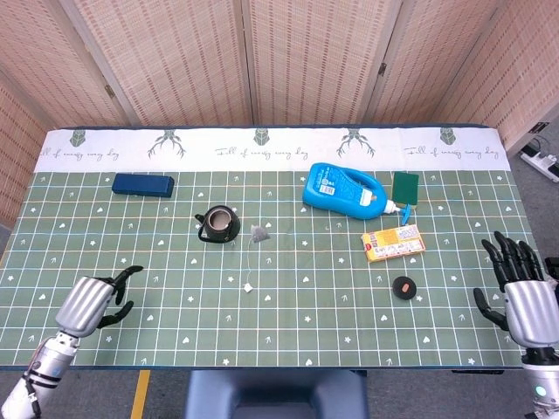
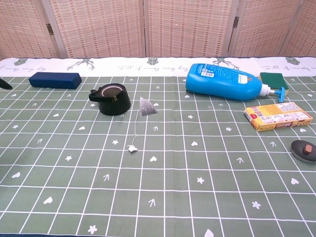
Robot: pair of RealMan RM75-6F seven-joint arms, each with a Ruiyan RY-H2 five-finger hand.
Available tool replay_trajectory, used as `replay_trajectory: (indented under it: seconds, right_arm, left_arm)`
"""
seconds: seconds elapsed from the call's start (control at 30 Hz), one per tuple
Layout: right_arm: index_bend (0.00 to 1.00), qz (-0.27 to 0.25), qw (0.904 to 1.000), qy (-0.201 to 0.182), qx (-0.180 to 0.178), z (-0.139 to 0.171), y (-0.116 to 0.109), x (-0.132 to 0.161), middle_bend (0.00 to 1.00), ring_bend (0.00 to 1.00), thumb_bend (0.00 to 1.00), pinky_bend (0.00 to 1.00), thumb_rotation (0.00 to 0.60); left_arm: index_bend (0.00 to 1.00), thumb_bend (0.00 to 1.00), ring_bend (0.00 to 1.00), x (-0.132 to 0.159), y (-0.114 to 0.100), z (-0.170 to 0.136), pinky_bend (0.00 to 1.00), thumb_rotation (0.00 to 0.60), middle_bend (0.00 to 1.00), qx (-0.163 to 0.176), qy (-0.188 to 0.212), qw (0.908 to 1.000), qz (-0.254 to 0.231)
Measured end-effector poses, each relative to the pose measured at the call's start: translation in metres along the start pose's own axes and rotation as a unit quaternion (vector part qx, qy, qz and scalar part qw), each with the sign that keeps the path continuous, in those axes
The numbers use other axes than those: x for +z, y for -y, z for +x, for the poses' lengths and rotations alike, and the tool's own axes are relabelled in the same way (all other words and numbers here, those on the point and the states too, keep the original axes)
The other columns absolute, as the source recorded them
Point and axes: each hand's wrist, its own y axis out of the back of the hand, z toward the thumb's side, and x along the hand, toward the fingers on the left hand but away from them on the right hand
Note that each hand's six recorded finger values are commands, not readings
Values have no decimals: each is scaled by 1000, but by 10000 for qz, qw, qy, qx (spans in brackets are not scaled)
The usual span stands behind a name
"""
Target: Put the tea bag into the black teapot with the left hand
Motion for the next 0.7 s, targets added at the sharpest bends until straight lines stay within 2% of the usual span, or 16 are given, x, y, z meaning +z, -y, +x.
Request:
replay_trajectory:
  seconds: [0.07, 0.23, 0.37, 0.53, 0.7]
  right_arm:
    - [0, -61, 10000, 32, -48, 1, -3, -3, 0, 0, 422, 0, 600]
    - [0, -231, 9995, 62, -201, 5, -13, -8, 0, 0, 422, 0, 600]
    - [0, -278, 9989, 49, -376, 8, -21, -10, 0, 0, 423, 0, 600]
    - [0, -444, 9984, -18, -359, 8, -23, -12, 0, 0, 422, 0, 600]
    - [0, -495, 9980, 22, -391, 5, -25, -16, 0, 0, 423, 0, 600]
  left_arm:
    - [356, 392, 922, 11, 4, 13, 993, 600, 945, -40, 198, 9998, -70]
    - [436, 392, 948, 26, 16, 39, 1000, 600, 978, 12, 386, 9990, -207]
    - [407, 393, 949, 33, 28, 55, 1000, 600, 980, -139, 502, 9980, -346]
    - [397, 404, 965, 39, 40, 71, 1000, 600, 999, -324, 683, 9970, -176]
    - [405, 403, 976, 51, 48, 88, 1000, 600, 1000, -408, 880, 9950, -255]
